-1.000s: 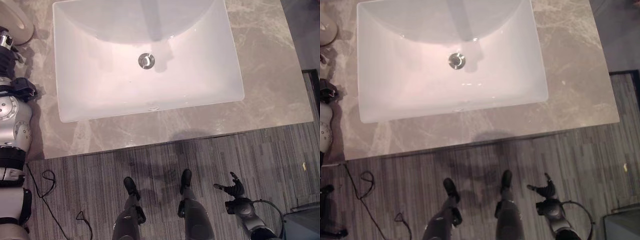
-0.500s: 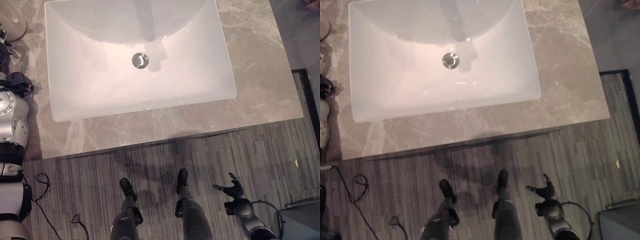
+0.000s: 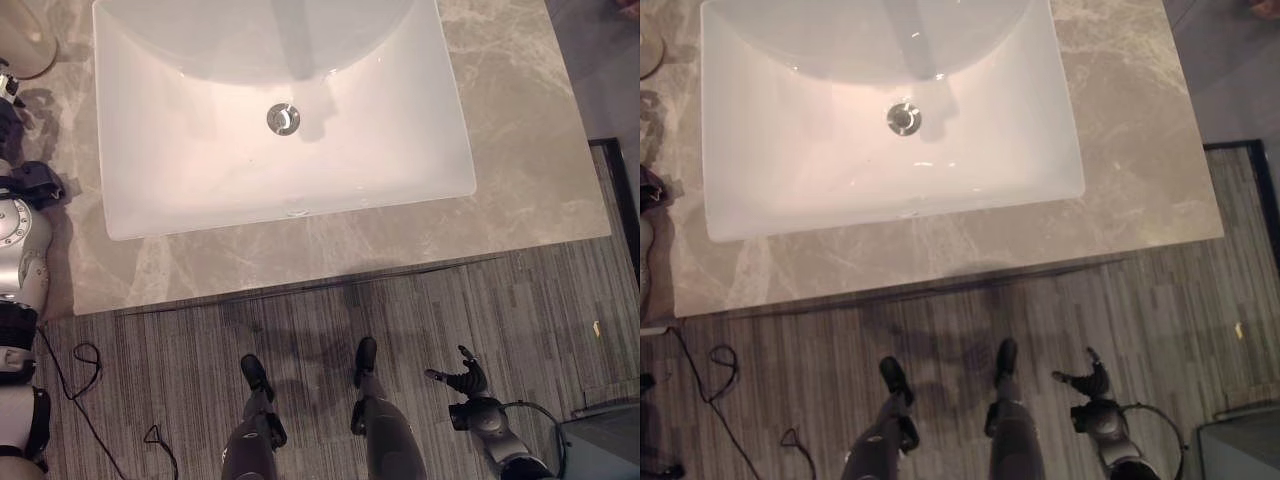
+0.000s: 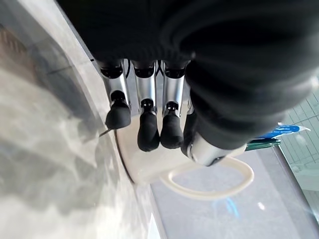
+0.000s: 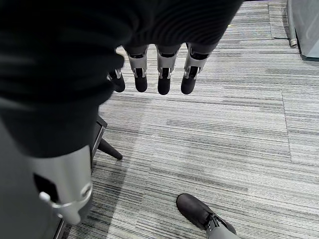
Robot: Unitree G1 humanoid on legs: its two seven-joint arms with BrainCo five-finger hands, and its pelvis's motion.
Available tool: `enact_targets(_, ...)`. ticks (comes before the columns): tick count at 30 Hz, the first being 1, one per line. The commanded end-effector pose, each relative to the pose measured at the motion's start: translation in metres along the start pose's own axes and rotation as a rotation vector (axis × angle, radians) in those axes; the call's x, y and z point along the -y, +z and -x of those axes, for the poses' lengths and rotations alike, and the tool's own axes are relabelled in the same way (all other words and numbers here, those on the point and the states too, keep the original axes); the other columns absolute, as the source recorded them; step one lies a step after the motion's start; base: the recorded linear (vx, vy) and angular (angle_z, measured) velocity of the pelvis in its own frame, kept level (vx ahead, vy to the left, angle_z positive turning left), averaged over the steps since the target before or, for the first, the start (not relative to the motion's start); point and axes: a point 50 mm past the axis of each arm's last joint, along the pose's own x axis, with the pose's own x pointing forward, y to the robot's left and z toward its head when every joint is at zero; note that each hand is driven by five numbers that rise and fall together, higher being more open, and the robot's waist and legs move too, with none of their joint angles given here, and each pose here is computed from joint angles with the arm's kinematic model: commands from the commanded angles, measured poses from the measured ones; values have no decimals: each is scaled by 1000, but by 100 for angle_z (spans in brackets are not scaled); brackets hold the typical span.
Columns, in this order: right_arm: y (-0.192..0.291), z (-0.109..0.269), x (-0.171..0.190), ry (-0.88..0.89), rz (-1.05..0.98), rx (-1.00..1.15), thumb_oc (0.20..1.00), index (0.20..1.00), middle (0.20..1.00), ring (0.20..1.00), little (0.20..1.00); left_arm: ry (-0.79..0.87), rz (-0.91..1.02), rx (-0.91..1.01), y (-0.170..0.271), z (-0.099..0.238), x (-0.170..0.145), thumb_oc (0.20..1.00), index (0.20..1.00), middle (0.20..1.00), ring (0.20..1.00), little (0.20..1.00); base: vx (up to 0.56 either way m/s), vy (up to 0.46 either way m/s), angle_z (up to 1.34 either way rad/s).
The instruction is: Put brush and paste in cup on sink, flatten towel.
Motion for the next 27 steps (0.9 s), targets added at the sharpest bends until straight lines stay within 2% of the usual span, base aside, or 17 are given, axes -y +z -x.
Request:
enact_targets(1,3,-4,25,-64,-25,34,1000,1000,1000,1000,1000,155,-40,40,14,-19,-29,200,200,200,200,200,0,0,0)
enact_targets(27,13,-1,17,2,-9,101,1000,1000,1000,1000,1000,235,22,45,42,-56,-22,200,200,200,200,200,10,-1,0)
